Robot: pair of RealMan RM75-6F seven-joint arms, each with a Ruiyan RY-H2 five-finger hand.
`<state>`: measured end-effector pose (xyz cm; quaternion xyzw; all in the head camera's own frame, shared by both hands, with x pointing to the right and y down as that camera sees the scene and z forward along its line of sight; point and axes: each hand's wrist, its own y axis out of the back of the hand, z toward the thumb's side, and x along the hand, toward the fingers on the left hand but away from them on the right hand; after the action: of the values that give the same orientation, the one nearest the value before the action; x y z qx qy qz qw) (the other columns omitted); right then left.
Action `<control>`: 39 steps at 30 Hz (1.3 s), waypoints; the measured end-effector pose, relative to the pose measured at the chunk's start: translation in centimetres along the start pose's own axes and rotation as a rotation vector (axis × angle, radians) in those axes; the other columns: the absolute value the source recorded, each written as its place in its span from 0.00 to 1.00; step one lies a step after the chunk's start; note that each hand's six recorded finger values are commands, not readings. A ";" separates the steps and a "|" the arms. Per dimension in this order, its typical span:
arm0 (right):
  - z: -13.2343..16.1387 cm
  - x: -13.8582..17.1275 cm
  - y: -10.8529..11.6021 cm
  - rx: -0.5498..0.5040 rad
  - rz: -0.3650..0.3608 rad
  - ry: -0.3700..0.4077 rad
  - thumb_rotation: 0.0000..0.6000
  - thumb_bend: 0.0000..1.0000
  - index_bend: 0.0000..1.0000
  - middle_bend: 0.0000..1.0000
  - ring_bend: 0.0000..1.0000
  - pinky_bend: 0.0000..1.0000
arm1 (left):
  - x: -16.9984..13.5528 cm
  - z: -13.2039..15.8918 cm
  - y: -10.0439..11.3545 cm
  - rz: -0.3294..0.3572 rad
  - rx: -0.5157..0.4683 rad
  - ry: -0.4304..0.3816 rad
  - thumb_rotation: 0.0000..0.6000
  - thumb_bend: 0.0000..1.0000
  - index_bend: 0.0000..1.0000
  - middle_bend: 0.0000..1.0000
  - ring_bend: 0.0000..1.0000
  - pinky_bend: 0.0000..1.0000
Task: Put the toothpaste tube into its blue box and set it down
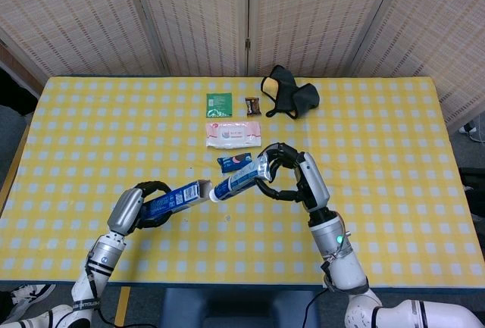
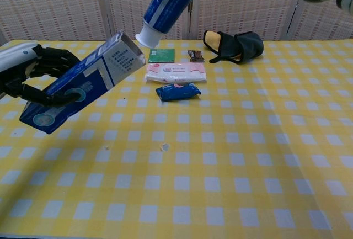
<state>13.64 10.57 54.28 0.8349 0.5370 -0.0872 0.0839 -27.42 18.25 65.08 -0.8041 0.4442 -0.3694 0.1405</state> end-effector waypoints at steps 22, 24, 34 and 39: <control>0.7 -1.5 -1.2 -0.064 -0.018 0.019 1.00 0.33 0.70 0.55 0.49 0.64 | 0.3 0.0 0.6 0.020 -0.052 0.004 1.00 0.51 0.54 0.42 0.35 0.30; 0.6 -1.6 -1.2 -0.068 -0.018 0.019 1.00 0.33 0.70 0.55 0.49 0.64 | 0.3 0.1 0.6 0.021 -0.057 0.001 1.00 0.51 0.54 0.43 0.35 0.30; 0.3 -2.0 -1.1 -0.083 -0.026 0.021 1.00 0.33 0.70 0.55 0.49 0.64 | -0.1 1.3 1.1 0.031 -0.096 -0.040 1.00 0.51 0.54 0.42 0.35 0.30; 0.2 -2.3 -1.3 -0.103 -0.025 0.022 1.00 0.33 0.70 0.55 0.49 0.64 | -0.1 1.8 0.8 0.021 -0.092 -0.051 1.00 0.51 0.54 0.42 0.35 0.30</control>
<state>11.55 9.03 54.60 0.8234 0.5522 -0.0514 0.1198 -26.65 17.67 63.39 -0.8142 0.4652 -0.3266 0.1186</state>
